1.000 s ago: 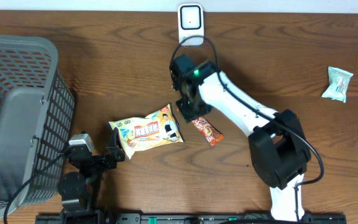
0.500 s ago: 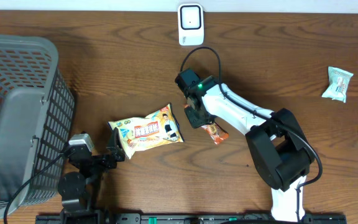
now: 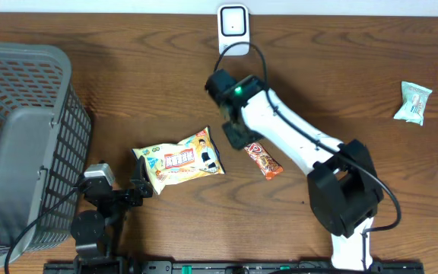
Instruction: Scan the item barcode
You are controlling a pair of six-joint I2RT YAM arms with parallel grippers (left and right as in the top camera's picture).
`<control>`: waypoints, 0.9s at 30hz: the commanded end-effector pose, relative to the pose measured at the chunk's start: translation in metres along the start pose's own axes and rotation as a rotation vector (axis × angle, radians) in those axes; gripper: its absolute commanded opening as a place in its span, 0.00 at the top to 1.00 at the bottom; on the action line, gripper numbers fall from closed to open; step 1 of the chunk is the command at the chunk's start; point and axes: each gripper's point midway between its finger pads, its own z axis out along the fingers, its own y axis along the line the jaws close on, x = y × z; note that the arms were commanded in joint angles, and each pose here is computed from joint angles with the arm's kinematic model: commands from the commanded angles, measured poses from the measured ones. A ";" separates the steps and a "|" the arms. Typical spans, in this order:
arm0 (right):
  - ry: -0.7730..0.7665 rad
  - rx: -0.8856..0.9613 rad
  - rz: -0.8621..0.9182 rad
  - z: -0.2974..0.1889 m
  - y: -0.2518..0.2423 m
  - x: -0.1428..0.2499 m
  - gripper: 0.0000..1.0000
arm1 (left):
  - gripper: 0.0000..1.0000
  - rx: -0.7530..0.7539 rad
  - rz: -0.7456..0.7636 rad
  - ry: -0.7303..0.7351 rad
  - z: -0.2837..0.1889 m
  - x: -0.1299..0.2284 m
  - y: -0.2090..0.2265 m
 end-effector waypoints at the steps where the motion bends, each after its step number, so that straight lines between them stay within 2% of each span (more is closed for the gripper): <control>1: 0.020 0.083 -0.040 0.019 0.002 0.018 0.47 | 0.02 0.001 -0.013 0.032 0.002 0.013 0.002; 7: -0.038 0.213 -0.049 0.050 -0.013 0.020 0.49 | 0.02 0.001 -0.013 0.032 0.002 0.013 0.002; 13: -0.043 0.197 -0.149 0.092 -0.009 0.039 0.63 | 0.02 0.001 -0.013 0.032 0.002 0.013 0.002; 14: -0.028 0.189 -0.184 0.100 -0.008 0.047 0.68 | 0.02 0.001 -0.013 0.032 0.002 0.013 0.002; 17: 0.022 0.185 -0.203 0.115 -0.010 0.071 0.99 | 0.02 0.001 -0.013 0.032 0.002 0.013 0.002; 22: 0.148 -0.066 -0.237 0.113 0.026 0.099 0.99 | 0.02 0.001 -0.013 0.032 0.002 0.013 0.002; 27: 0.192 -0.400 -0.293 0.062 0.060 0.084 0.99 | 0.02 0.001 -0.013 0.032 0.002 0.013 0.002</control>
